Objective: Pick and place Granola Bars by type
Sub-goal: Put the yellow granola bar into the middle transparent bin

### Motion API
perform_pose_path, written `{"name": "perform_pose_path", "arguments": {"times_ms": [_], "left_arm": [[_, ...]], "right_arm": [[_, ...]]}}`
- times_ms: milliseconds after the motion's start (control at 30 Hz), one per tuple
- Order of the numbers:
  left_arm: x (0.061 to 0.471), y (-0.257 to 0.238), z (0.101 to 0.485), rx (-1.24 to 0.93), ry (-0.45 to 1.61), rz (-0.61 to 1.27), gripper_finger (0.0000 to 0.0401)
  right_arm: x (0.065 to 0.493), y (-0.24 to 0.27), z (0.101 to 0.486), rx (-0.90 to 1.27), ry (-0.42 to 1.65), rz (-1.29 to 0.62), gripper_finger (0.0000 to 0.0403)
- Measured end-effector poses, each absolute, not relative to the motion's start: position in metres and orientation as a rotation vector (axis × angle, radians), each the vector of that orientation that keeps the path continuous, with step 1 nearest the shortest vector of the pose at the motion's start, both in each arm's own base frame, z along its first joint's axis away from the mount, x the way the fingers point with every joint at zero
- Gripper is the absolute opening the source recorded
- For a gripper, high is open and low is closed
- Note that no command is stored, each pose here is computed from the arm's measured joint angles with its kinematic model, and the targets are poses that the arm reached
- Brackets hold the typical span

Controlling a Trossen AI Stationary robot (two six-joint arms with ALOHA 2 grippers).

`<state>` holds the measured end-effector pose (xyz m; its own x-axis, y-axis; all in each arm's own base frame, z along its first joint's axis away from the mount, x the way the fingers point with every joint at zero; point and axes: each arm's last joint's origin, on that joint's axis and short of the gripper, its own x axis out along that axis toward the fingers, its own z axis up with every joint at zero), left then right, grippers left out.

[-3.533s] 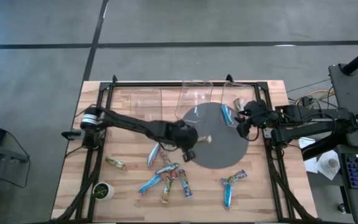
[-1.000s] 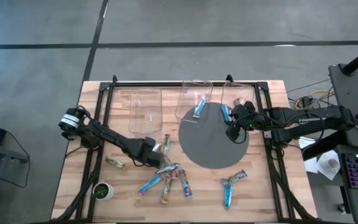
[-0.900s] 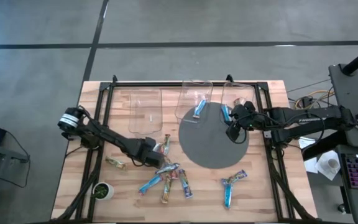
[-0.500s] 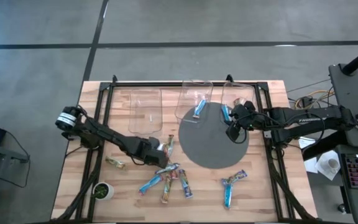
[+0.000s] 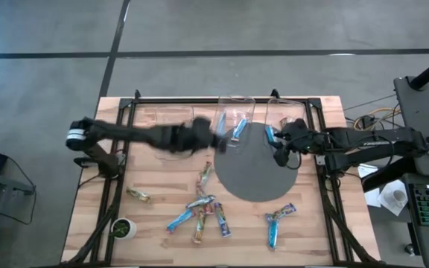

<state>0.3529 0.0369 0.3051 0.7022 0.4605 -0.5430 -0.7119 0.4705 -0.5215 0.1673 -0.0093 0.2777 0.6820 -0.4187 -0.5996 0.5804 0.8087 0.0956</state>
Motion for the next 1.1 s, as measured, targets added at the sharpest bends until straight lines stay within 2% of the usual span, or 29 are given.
{"name": "perform_pose_path", "arguments": {"times_ms": [100,267,400,533,633,800,1000,1100], "left_arm": [[0.368,0.087,0.308,-0.739,0.342,0.745,0.0037],[0.392,0.146,0.283,-0.763,0.425,0.745,0.0049],[0.418,0.160,0.270,-0.781,0.477,0.658,0.0091],[0.431,0.164,0.261,-0.755,0.579,0.671,0.0144],[0.431,0.160,0.262,-0.746,0.658,0.682,0.0170],[0.419,0.131,0.286,-0.664,0.747,0.623,0.0178],[0.394,0.052,0.323,-0.558,0.881,0.452,0.0179],[0.378,0.008,0.325,-0.491,1.000,0.386,0.0179]], "right_arm": [[0.160,-0.009,0.283,0.312,0.555,-0.566,0.0173],[0.149,-0.009,0.290,0.347,0.508,-0.559,0.0173],[0.143,-0.009,0.293,0.373,0.480,-0.558,0.0173],[0.137,-0.009,0.293,0.374,0.490,-0.561,0.0173],[0.133,-0.010,0.292,0.368,0.513,-0.569,0.0173],[0.132,-0.010,0.289,0.353,0.548,-0.575,0.0173],[0.138,-0.009,0.282,0.321,0.570,-0.570,0.0173],[0.144,-0.009,0.278,0.304,0.548,-0.557,0.0173]]}}
